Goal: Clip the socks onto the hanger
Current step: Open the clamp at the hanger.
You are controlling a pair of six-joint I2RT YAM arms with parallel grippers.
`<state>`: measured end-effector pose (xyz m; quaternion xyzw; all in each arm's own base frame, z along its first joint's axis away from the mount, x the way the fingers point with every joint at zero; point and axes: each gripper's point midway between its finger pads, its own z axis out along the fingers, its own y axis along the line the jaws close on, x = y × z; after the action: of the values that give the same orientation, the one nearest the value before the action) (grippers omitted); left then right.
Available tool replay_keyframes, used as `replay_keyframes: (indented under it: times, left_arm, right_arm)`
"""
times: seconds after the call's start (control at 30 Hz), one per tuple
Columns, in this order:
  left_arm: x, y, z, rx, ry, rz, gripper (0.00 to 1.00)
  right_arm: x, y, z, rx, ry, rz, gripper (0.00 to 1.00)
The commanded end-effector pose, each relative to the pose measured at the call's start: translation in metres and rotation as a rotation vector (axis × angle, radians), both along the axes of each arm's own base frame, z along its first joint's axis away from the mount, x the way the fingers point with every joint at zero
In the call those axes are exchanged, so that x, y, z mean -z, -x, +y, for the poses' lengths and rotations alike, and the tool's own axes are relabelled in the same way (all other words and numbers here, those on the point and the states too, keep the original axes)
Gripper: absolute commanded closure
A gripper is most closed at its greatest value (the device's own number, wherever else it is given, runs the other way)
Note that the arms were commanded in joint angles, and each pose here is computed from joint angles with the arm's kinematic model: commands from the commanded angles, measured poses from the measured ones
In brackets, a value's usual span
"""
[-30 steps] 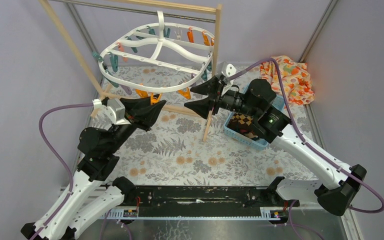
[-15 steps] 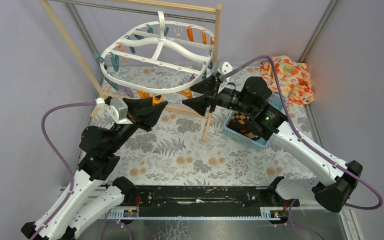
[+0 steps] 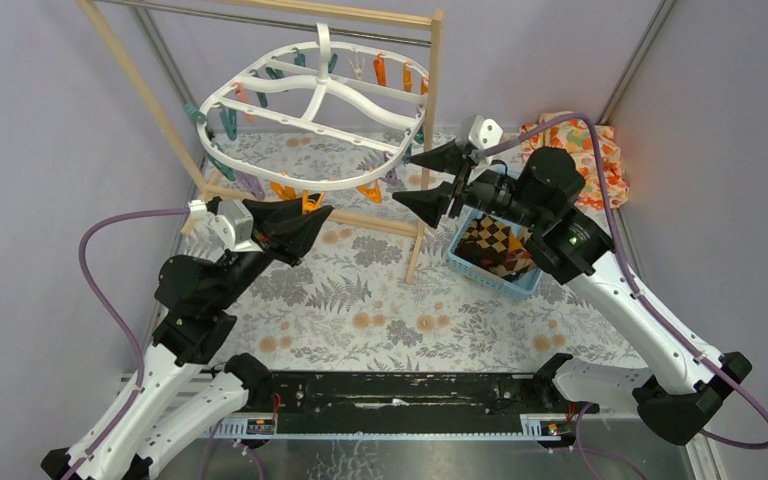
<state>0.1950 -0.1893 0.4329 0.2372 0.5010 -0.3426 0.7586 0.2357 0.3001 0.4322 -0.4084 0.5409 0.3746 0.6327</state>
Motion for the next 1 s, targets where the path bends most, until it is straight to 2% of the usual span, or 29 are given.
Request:
replay_keyframes:
  times: [0.0, 0.33, 0.57, 0.77, 0.97]
  left_arm:
    - [-0.01, 0.009, 0.003, 0.01, -0.003, -0.05, 1.0]
    - [-0.011, 0.01, 0.007, -0.003, -0.007, -0.054, 1.0]
    - [-0.008, 0.009, 0.008, -0.013, -0.011, -0.051, 1.0]
    - [-0.007, 0.01, 0.009, -0.017, -0.014, -0.05, 1.0]
    - [-0.006, 0.009, 0.009, -0.017, -0.006, -0.05, 1.0]
  right_arm:
    - [-0.024, 0.004, -0.002, -0.059, -0.002, -0.068, 0.25]
    - [-0.011, 0.008, 0.017, -0.195, 0.005, -0.019, 0.25]
    - [-0.004, 0.008, 0.026, -0.245, -0.022, 0.029, 0.31]
    - [0.0, 0.007, 0.017, -0.186, -0.021, 0.026, 0.33]
    - [0.002, 0.02, 0.012, -0.208, -0.034, 0.041, 0.36]
